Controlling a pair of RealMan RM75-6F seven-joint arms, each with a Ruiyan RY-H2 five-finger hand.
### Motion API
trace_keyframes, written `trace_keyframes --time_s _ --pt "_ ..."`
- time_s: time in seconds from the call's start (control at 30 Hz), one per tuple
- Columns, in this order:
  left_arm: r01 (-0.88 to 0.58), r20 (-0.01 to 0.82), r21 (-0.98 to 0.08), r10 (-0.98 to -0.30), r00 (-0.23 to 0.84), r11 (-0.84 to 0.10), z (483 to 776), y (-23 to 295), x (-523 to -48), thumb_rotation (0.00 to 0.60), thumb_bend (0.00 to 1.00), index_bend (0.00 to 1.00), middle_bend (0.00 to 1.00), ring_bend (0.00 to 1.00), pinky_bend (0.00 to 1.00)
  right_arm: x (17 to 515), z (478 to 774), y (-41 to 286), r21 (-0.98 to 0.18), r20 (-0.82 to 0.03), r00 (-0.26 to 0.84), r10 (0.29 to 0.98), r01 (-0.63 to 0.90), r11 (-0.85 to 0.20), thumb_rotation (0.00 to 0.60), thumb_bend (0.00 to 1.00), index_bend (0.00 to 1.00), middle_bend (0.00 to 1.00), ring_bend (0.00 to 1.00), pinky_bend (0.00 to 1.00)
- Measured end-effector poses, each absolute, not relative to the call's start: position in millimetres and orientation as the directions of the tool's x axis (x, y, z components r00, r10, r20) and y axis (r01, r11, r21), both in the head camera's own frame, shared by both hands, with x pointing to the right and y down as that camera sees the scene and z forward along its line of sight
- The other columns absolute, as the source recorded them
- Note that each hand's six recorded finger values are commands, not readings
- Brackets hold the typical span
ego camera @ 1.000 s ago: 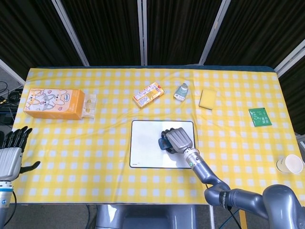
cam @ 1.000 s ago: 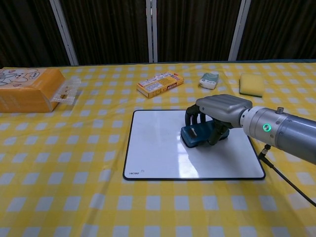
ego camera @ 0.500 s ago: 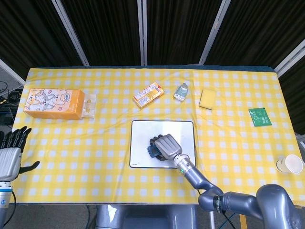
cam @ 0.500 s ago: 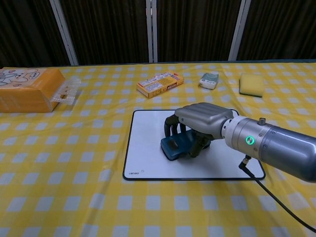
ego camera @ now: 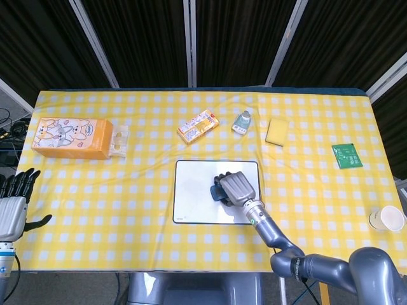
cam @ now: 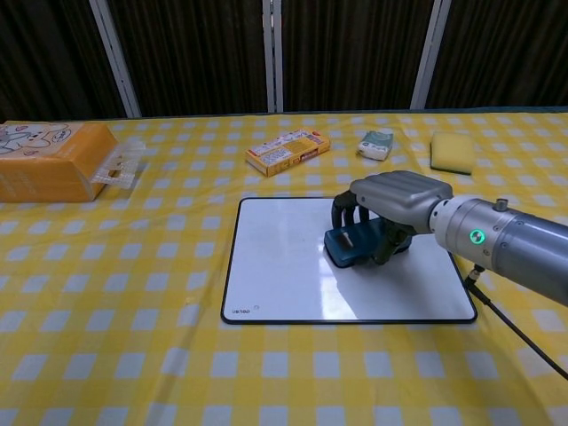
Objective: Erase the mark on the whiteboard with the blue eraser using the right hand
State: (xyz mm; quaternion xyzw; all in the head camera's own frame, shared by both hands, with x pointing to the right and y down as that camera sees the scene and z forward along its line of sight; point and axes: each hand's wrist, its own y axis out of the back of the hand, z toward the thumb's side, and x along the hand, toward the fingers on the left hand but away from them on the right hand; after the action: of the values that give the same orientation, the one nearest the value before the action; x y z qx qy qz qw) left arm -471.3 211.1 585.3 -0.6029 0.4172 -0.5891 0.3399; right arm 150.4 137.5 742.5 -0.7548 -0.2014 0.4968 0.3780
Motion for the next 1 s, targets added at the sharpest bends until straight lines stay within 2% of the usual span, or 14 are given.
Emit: trace_keyframes --time_s 0.17,0.53,0.77,1.0 --pt "-0.101 0.426 -0.902 -0.904 -0.040 -0.420 585.2 210.7 -470.7 0.600 0.00 0.00 0.00 0.00 0.00 169.9 734.3 125.8 -0.794 -0.579 0.389 0.716 -0.072 -0.603 0.600 0.45 0.84 0.73 0.74 0.74" --pt "-0.104 0.423 -0.903 -0.905 -0.034 -0.418 584.2 210.7 -468.9 0.600 0.00 0.00 0.00 0.00 0.00 216.5 685.8 98.9 -0.853 -0.498 0.330 0.802 -0.017 -0.522 0.600 0.44 0.84 0.73 0.74 0.74" --pt "-0.104 0.418 -0.904 -0.908 -0.027 -0.414 582.7 211.0 -466.4 0.600 0.00 0.00 0.00 0.00 0.00 250.3 677.0 106.6 -0.860 -0.491 0.285 0.823 -0.009 -0.510 0.600 0.44 0.83 0.73 0.74 0.73" --pt "-0.101 0.417 -0.905 -0.909 -0.016 -0.413 581.9 211.5 -462.7 0.600 0.00 0.00 0.00 0.00 0.00 290.6 680.3 123.3 -0.849 -0.511 0.184 0.840 0.044 -0.526 0.600 0.44 0.82 0.71 0.72 0.69"
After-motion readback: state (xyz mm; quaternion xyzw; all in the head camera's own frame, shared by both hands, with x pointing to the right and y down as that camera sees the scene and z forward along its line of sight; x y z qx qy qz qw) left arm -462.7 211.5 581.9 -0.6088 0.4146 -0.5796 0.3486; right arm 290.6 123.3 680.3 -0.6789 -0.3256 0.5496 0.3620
